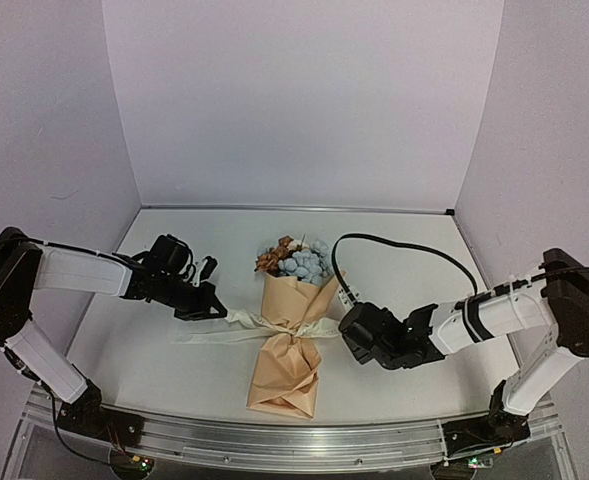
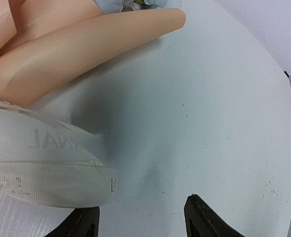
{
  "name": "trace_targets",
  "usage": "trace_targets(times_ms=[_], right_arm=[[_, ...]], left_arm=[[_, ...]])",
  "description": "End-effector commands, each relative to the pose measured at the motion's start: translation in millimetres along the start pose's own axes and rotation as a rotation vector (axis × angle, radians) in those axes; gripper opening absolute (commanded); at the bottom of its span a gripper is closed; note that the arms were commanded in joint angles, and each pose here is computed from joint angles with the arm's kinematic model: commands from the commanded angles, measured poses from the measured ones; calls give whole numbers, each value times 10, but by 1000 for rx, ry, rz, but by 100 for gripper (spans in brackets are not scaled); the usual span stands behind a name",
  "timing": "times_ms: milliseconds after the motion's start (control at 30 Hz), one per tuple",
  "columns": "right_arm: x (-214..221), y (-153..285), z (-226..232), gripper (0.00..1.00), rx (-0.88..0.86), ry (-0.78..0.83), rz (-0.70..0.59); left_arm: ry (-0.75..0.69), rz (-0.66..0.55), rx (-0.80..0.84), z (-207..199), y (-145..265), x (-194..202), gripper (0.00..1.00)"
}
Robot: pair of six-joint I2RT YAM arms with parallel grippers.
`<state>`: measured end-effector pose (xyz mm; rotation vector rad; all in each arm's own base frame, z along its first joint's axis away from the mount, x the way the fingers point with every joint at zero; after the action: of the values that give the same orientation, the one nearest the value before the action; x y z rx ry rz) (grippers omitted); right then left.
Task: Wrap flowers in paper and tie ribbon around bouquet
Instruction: Tie the half-tied ribbon around the folded bouquet.
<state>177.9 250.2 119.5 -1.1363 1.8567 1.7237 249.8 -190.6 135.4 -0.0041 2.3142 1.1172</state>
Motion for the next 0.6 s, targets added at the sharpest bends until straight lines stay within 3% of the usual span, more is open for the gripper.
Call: trace_targets(times_ms=[0,400,567], right_arm=[[-63,2,-26,61,-49,-70,-25],[-360,-74,-114,63,-240,-404,-55],[-479,-89,-18,63,-312,-410,-38]], left_arm=[[-43,-39,14,-70,58,-148,0],[-42,-47,20,-78,81,-131,0],[-41,-54,27,-87,86,-139,0]])
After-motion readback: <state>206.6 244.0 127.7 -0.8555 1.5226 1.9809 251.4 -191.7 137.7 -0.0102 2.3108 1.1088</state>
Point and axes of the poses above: each gripper's point midway between its finger pads, its own y axis back along the fingers, its own z axis along the line the jaws close on, x = y × z, the point moved 10 cm from there along y, back along the fingers, and after that the axes turned 14 degrees about -y, right-handed, at the moved point
